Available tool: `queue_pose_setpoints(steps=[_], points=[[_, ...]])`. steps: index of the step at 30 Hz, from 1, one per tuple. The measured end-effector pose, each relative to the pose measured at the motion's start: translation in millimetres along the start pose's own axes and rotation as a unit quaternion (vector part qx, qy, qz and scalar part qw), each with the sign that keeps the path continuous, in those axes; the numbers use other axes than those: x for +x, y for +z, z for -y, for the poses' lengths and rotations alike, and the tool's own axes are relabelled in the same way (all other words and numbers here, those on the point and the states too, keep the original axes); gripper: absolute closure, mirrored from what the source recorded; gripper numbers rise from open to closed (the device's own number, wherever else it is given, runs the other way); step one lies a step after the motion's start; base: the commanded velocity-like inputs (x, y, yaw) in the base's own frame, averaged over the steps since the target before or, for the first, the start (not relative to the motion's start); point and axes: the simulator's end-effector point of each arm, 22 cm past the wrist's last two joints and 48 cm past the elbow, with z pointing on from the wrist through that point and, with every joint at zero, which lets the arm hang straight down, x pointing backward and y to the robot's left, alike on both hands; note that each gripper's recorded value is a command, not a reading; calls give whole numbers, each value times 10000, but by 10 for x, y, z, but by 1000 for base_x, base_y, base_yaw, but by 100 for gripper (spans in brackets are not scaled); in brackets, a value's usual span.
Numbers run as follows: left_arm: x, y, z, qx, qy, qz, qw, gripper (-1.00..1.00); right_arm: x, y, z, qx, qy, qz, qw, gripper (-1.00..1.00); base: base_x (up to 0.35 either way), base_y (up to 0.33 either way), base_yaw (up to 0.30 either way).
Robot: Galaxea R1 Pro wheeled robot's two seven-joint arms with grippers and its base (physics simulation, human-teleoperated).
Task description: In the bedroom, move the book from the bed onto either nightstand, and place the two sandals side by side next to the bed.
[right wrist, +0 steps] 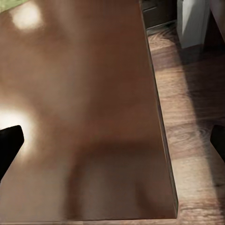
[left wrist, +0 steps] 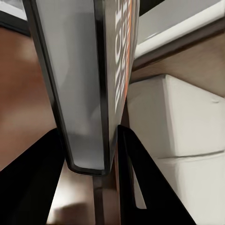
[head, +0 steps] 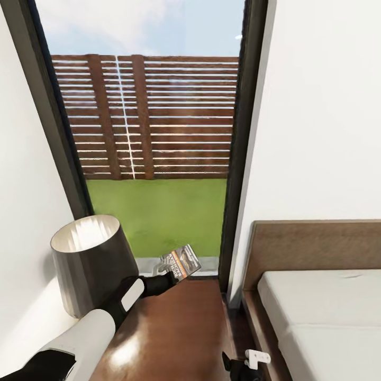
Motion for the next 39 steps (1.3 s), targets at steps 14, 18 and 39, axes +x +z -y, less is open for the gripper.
queue_pose_setpoints(steps=[14, 18, 39], points=[[0, 2, -3, -7, 7, 2, 10000, 100, 0, 1, 3, 5, 4, 1, 10000, -100, 85, 0, 0], [2, 3, -3, -8, 6, -1, 10000, 100, 0, 1, 3, 5, 5, 1, 10000, -100, 13, 0, 0], [40, 8, -14, -37, -13, -69, 10000, 100, -1, 0, 22, 18, 11, -9, 10000, -100, 1, 0, 0]])
